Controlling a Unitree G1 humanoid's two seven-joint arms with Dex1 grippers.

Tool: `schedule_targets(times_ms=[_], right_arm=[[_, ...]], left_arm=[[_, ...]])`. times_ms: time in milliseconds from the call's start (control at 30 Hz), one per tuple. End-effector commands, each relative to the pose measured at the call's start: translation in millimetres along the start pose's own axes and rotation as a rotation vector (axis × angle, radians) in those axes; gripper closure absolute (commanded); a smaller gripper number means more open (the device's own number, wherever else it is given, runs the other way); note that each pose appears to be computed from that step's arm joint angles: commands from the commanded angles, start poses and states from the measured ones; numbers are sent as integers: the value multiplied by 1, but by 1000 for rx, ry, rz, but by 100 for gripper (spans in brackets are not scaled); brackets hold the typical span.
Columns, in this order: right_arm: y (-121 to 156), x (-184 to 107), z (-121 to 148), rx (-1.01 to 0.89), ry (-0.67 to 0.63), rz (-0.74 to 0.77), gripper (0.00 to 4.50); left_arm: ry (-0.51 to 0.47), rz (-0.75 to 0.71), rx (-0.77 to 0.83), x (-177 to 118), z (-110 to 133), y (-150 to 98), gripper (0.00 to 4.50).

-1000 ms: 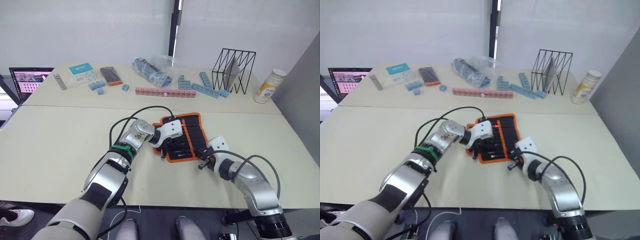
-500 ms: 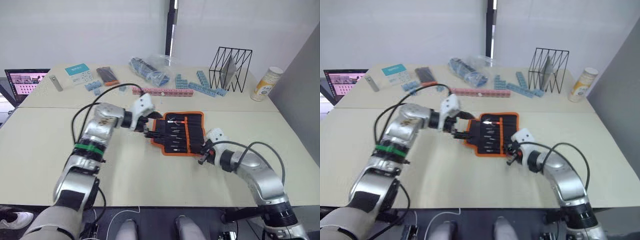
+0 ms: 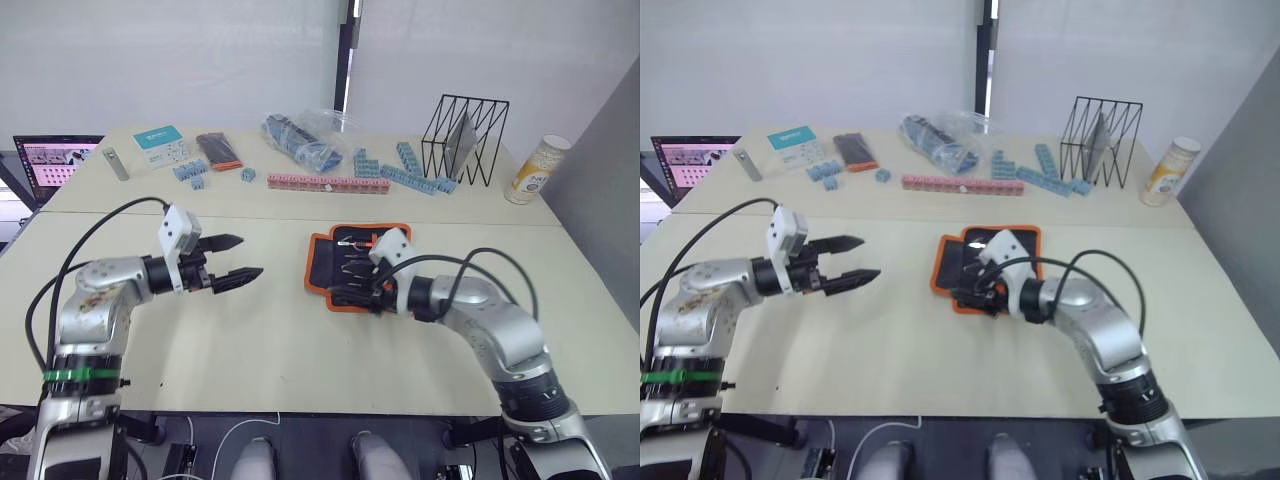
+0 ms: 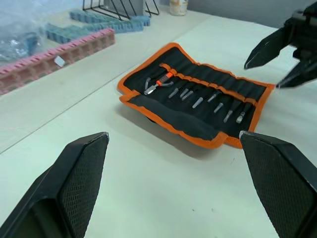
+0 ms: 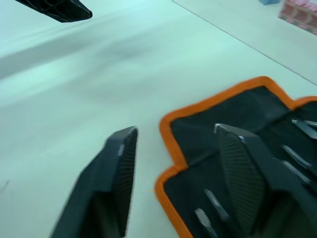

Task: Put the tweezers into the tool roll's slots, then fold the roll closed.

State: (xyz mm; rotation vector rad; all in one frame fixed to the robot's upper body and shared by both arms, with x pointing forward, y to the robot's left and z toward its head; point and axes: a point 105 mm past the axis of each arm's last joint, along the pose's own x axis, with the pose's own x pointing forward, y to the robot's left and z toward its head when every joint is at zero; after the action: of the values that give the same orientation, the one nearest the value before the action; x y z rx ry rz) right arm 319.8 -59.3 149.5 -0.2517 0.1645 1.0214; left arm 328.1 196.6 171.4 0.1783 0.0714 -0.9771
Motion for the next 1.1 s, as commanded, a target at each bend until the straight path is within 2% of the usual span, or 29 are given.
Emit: schedule_targets(times_ms=[33, 67, 233, 367, 533, 633, 733, 967, 1000, 1100], right_arm=[[3, 13, -4, -138, 20, -31, 22], [5, 18, -7, -173, 27, -33, 4], [8, 42, -10, -287, 26, -80, 4], [12, 55, -12, -317, 28, -71, 4], [3, 64, -14, -362, 48, -107, 4], [-5, 67, -14, -373, 67, -132, 88], [-12, 67, -11, -381, 65, -166, 191], [-9, 66, -10, -351, 50, -150, 432], [-9, 65, -11, -345, 52, -144, 446], [-4, 64, -19, -320, 77, -91, 446]], left_arm=[[-36, 44, 5, -16, 8, -6, 0], [-42, 61, -14, -20, 6, -7, 0], [0, 79, -64, -30, -11, -20, 0], [13, 90, -48, -33, -13, -23, 0], [33, 98, -27, -33, -14, -22, 0], [40, 96, -26, -33, -14, -22, 0], [44, 88, -29, -32, -14, -21, 0], [47, 71, 0, -24, -14, -18, 0], [49, 64, 8, -23, -14, -18, 0], [65, 38, 36, -18, -12, -13, 0]])
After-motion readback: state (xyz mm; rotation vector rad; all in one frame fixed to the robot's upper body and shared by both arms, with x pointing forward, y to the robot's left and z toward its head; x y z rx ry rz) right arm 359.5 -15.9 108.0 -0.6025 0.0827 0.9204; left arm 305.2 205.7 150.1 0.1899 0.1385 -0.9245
